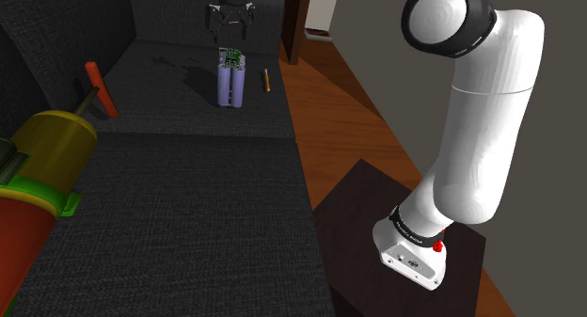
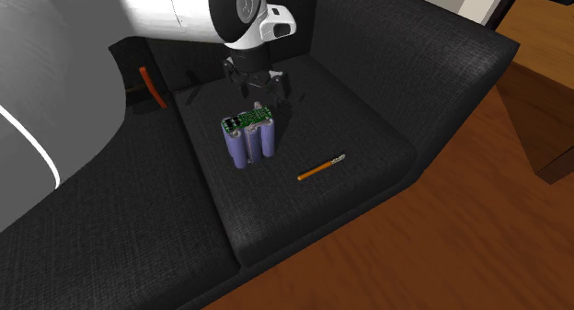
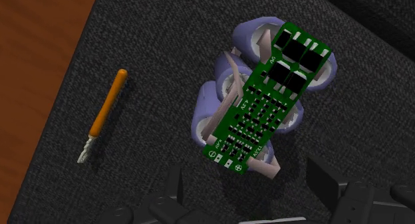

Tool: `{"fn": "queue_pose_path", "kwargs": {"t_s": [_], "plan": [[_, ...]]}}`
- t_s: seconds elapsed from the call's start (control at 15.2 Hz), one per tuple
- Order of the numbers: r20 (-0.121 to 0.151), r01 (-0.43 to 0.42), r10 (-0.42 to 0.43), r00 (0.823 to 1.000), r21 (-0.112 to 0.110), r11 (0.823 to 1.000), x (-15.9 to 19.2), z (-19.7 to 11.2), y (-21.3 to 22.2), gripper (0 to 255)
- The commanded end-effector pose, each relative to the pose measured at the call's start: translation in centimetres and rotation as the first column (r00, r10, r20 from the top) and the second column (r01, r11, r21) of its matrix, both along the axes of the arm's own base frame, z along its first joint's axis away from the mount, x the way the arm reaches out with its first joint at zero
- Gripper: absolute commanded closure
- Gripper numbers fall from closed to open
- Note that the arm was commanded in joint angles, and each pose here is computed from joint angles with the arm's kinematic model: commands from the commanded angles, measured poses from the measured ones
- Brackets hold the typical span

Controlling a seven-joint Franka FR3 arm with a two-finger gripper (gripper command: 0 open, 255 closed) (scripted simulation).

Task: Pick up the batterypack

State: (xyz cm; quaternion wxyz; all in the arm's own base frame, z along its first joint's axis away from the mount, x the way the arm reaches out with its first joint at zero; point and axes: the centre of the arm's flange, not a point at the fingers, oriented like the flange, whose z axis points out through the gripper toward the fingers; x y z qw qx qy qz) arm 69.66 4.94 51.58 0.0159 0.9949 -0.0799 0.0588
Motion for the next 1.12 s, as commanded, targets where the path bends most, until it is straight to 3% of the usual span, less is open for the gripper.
{"fn": "queue_pose_path", "kwargs": {"t_s": [0.0,0.33,0.4,1.06], "plan": [[0.001,0.0,0.0,1.0,0.0,1.0,0.1,-1.0,0.1,0],[0.001,0.0,0.0,1.0,0.0,1.0,0.1,-2.9,0.1,0],[0.001,0.0,0.0,1.0,0.0,1.0,0.1,-2.9,0.1,255],[0.001,0.0,0.0,1.0,0.0,1.0,0.1,-2.4,0.1,255]]}}
